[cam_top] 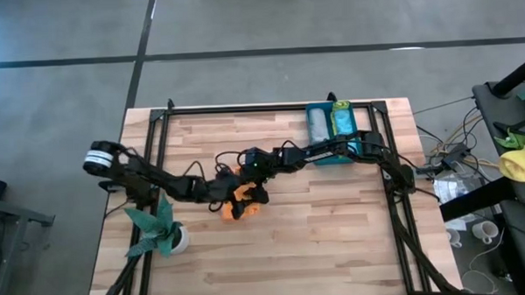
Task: Roll microfiber towels into tight, uniform cylinder then place into a basket
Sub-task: Roll the orange towel
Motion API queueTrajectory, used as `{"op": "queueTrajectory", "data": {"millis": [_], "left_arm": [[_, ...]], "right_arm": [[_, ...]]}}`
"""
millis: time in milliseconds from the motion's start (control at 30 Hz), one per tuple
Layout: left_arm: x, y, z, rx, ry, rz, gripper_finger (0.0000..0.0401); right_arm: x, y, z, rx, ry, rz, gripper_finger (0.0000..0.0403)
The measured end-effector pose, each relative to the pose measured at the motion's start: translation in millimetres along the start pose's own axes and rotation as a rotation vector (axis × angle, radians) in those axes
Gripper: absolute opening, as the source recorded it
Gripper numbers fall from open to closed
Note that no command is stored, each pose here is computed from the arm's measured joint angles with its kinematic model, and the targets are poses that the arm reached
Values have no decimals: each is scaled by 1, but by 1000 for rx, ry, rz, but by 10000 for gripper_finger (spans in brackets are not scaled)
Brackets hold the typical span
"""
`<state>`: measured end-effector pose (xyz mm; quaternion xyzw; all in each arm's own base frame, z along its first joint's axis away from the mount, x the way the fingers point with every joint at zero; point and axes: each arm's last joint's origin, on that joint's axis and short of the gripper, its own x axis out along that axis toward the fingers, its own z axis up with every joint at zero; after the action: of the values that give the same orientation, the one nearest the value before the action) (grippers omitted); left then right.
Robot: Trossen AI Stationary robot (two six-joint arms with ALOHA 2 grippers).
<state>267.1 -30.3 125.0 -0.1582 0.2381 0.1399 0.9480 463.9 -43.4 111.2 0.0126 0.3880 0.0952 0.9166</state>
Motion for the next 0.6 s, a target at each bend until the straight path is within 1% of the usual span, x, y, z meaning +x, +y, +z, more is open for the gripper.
{"op": "queueTrajectory", "data": {"millis": [167, 267, 333, 467, 567, 600], "left_arm": [[9, 5, -17, 106, 96, 42, 352], [9, 4, -19, 122, 113, 7, 352], [9, 2, -20, 159, 118, -4, 352], [8, 1, -21, 197, 128, -18, 352], [8, 1, -21, 197, 130, -21, 352], [8, 1, -21, 197, 131, -22, 352]], "right_arm": [[0, 0, 0, 2, 0, 0, 266], [0, 0, 0, 2, 0, 0, 265], [-2, 0, 1, 2, 1, 2, 267], [-20, 5, 10, 28, 29, 6, 272], [-38, 16, 18, 39, 48, 17, 270], [-40, 21, 18, 35, 56, 24, 269]]}}
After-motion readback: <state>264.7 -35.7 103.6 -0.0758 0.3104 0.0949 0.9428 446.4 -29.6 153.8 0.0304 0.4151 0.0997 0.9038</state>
